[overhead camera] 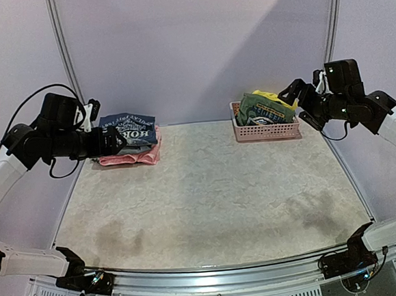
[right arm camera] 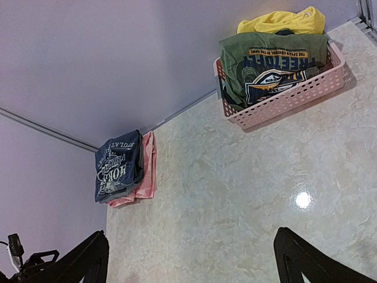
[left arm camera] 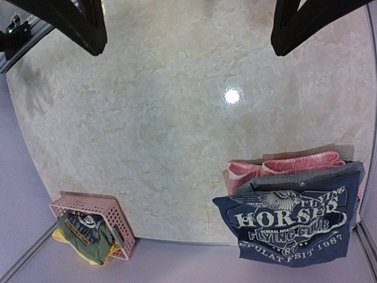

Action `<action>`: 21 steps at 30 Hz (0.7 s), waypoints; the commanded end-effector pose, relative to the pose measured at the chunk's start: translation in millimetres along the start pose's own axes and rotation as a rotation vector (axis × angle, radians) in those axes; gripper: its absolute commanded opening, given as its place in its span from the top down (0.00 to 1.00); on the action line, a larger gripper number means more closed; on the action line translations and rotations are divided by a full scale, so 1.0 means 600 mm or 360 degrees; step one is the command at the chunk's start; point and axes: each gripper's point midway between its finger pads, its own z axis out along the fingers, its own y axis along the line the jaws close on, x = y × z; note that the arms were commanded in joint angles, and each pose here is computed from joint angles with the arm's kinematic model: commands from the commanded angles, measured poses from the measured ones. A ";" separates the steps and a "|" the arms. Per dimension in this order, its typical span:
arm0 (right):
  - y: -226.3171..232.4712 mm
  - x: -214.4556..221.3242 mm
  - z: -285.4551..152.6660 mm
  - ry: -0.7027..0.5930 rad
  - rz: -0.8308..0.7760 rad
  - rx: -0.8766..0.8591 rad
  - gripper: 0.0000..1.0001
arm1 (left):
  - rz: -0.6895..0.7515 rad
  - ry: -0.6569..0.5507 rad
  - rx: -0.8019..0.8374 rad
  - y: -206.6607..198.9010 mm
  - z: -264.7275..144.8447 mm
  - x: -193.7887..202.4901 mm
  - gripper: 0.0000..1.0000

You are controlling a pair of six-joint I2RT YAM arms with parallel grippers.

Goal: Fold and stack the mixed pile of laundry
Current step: Pick up the crumpled tank top from the bin.

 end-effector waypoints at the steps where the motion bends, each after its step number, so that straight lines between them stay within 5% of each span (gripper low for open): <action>1: -0.009 -0.028 -0.008 -0.0091 -0.0013 0.0101 0.01 | 0.0019 0.0016 0.0011 -0.007 0.000 0.004 0.00; 9: -0.020 -0.060 0.006 -0.0134 -0.0054 0.0251 0.01 | 0.0017 0.0037 -0.0028 -0.001 -0.002 0.008 0.00; 21: -0.082 -0.112 0.162 0.0087 0.0206 0.0333 0.01 | -0.0020 0.0024 -0.0104 0.015 -0.020 0.009 0.00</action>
